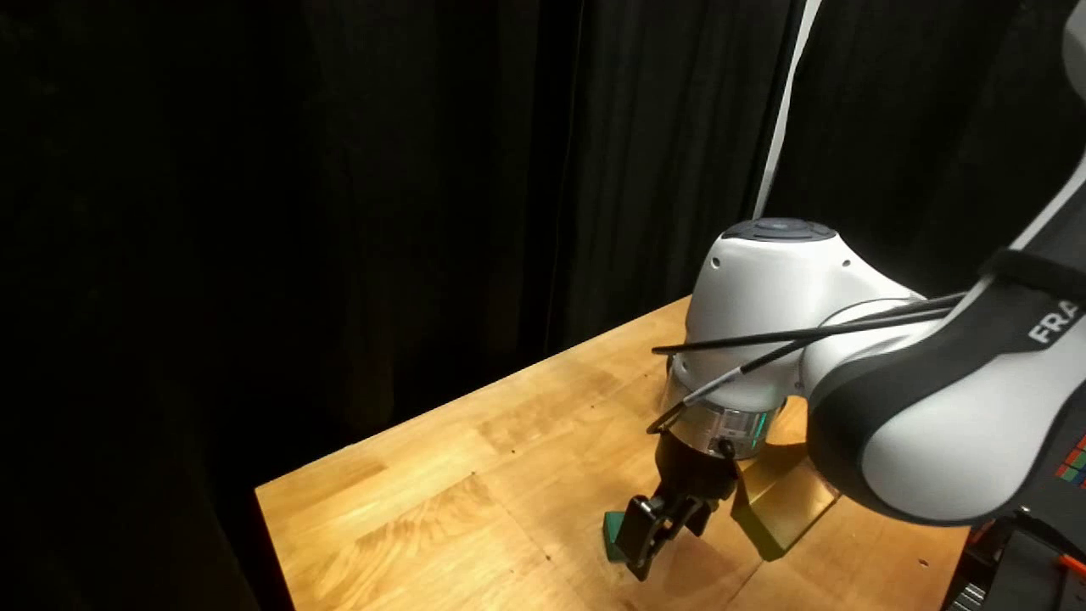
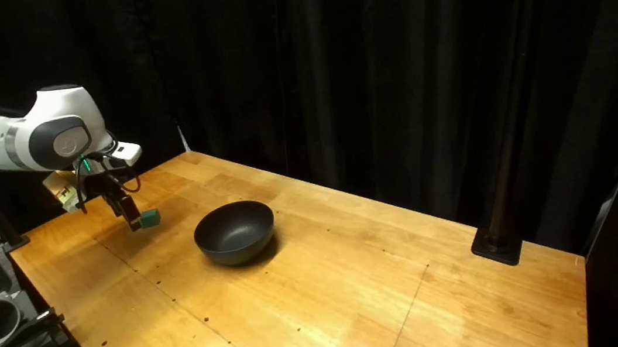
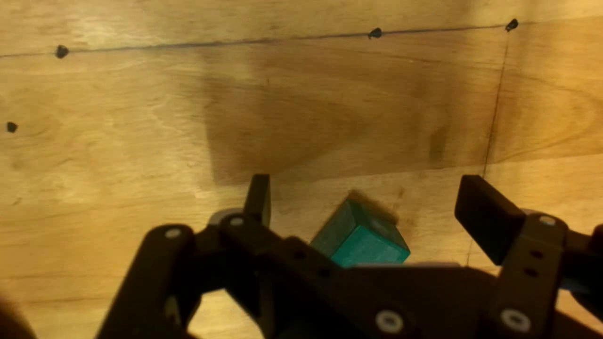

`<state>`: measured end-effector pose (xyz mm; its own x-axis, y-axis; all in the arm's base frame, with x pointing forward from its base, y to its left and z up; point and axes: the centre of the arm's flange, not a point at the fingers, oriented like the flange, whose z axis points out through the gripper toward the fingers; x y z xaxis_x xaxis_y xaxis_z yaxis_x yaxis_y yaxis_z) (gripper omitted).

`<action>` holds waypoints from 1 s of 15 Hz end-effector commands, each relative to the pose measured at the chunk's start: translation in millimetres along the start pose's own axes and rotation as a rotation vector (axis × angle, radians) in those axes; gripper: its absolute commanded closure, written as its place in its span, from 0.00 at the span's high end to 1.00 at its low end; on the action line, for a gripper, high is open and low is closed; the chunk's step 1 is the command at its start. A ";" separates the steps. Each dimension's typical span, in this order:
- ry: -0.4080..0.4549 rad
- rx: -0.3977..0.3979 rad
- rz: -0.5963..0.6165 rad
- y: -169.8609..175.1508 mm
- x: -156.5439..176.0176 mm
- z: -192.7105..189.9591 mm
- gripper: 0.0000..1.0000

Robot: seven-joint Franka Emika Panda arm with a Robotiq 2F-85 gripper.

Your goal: Put the green block in the black bowl

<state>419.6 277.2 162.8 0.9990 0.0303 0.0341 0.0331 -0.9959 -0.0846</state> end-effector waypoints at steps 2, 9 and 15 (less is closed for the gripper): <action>0.045 -0.002 0.023 -20.7 16.5 26.3 1.00; 0.095 -0.035 0.028 -36.1 34.1 32.7 0.68; 0.136 -0.119 0.065 -7.1 47.9 14.5 0.19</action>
<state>460.1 298.4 137.5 0.9910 -0.0174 0.1328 -0.0153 -0.9997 -0.0172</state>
